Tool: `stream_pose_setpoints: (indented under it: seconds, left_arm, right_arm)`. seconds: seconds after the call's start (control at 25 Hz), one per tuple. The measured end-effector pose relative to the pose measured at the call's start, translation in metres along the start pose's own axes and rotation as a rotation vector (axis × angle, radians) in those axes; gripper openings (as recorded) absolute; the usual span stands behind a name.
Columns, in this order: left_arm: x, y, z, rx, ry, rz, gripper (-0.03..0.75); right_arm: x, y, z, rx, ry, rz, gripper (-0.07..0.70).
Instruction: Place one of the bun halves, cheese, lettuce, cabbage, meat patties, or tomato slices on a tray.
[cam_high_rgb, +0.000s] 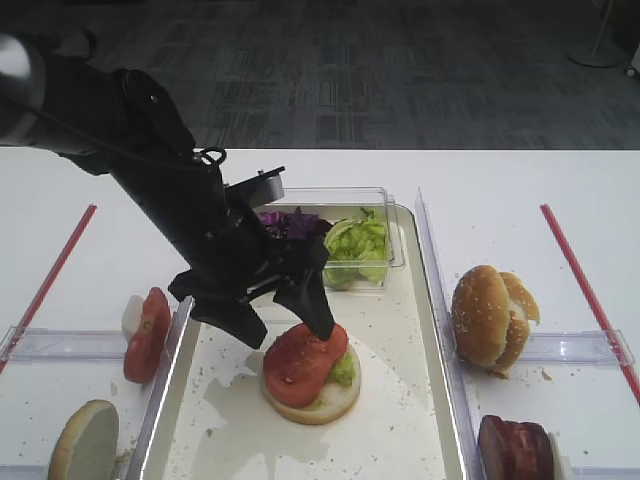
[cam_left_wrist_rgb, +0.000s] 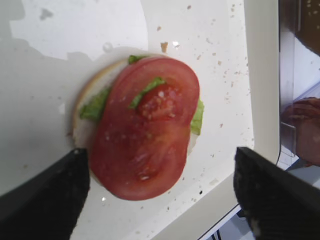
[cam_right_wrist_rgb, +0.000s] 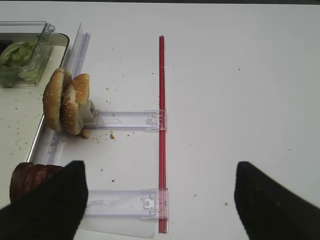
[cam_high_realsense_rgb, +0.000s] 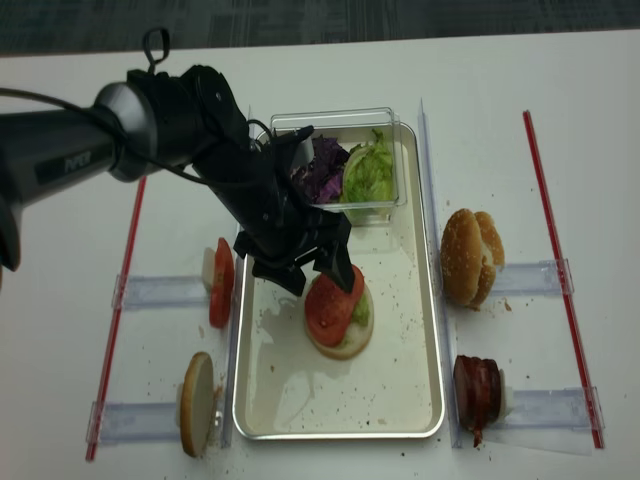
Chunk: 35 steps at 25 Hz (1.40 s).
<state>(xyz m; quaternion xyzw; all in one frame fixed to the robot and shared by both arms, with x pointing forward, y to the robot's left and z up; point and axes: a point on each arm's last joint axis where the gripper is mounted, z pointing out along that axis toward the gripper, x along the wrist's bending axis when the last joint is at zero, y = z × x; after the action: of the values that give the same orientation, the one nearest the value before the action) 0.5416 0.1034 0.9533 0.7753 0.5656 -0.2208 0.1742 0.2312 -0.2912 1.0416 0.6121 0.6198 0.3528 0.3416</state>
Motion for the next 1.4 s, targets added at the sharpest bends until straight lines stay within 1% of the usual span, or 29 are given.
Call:
stream_pose_setpoints:
  seconds: [0.36, 0.64, 0.88, 1.28, 1.4]
  left_arm:
    - [-0.001, 0.0, -0.002, -0.005, 0.001, 0.003, 0.545]
    - [-0.008, -0.002, -0.013, -0.036, -0.003, 0.008, 0.545]
    - [-0.021, -0.009, -0.036, -0.09, -0.015, 0.03, 0.545]
    - [-0.047, -0.032, -0.083, -0.179, -0.027, 0.091, 0.545]
    - [-0.052, -0.038, -0.092, -0.194, -0.031, 0.096, 0.545]
  right_arm:
    - [0.0, 0.0, 0.0, 0.0, 0.0, 0.0, 0.615]
    - [0.0, 0.0, 0.0, 0.0, 0.0, 0.0, 0.615]
    - [0.0, 0.0, 0.0, 0.0, 0.0, 0.0, 0.615]
    - [0.0, 0.0, 0.0, 0.0, 0.0, 0.006, 0.615]
    - [0.0, 0.0, 0.0, 0.0, 0.0, 0.006, 0.615]
